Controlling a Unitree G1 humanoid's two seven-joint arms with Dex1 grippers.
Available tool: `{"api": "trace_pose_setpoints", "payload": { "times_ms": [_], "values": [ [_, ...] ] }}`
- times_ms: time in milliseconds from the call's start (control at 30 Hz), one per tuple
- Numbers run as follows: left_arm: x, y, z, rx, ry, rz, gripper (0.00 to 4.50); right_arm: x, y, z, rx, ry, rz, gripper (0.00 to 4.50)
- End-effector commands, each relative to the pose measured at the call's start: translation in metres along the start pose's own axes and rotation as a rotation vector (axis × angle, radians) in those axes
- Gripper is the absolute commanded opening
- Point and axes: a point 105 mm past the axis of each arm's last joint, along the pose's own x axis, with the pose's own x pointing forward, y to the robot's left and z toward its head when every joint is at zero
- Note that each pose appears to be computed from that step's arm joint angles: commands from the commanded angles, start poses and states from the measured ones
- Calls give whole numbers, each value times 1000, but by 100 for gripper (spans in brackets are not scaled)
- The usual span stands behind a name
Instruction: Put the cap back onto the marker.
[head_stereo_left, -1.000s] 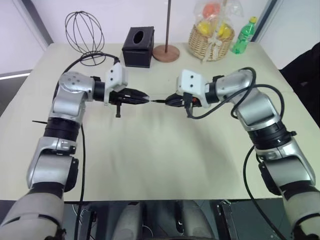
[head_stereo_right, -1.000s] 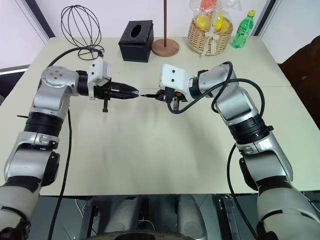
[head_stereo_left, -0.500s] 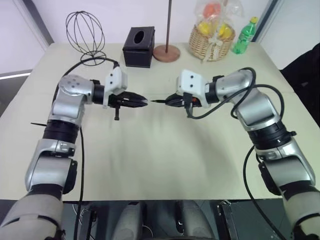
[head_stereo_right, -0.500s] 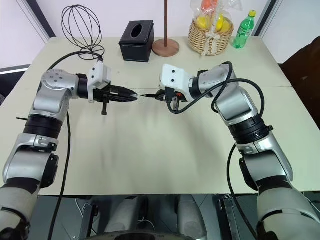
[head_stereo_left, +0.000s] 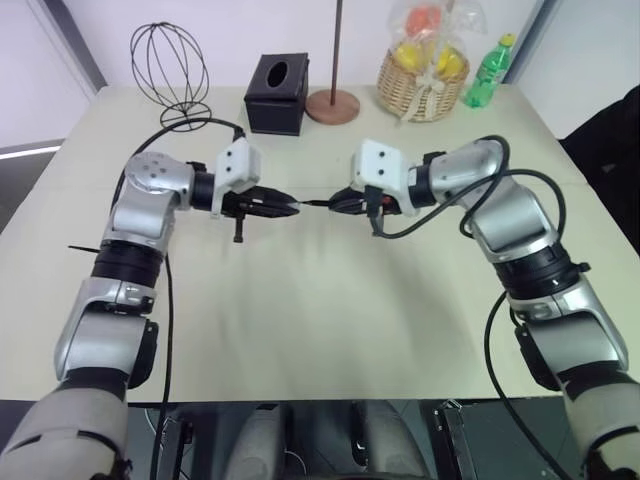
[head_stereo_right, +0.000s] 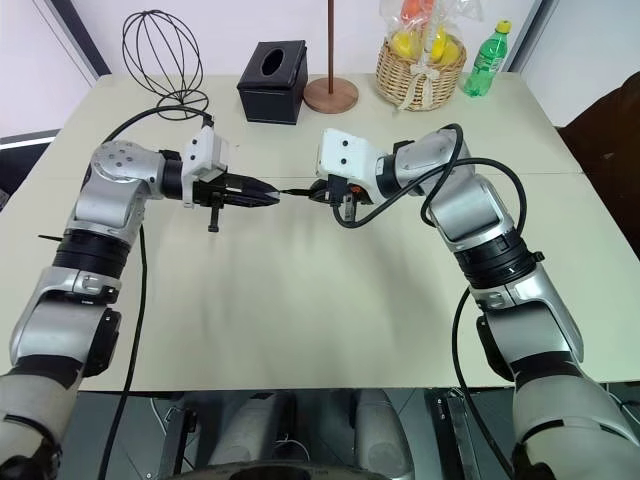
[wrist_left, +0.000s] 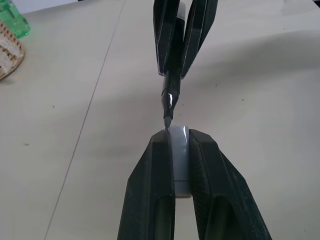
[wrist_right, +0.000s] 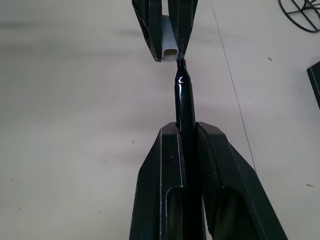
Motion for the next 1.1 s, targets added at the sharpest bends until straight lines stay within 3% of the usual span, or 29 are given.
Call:
{"api": "trace_pose_setpoints", "payload": {
  "times_ms": [33, 1100],
  "values": [
    [-9, 8, 12, 57, -2, 31, 6, -4, -2, 7, -29, -17, -12, 0],
    [5, 3, 15, 57, -35, 13, 6, 1, 0, 12, -36, -36, -2, 0]
  ]
}}
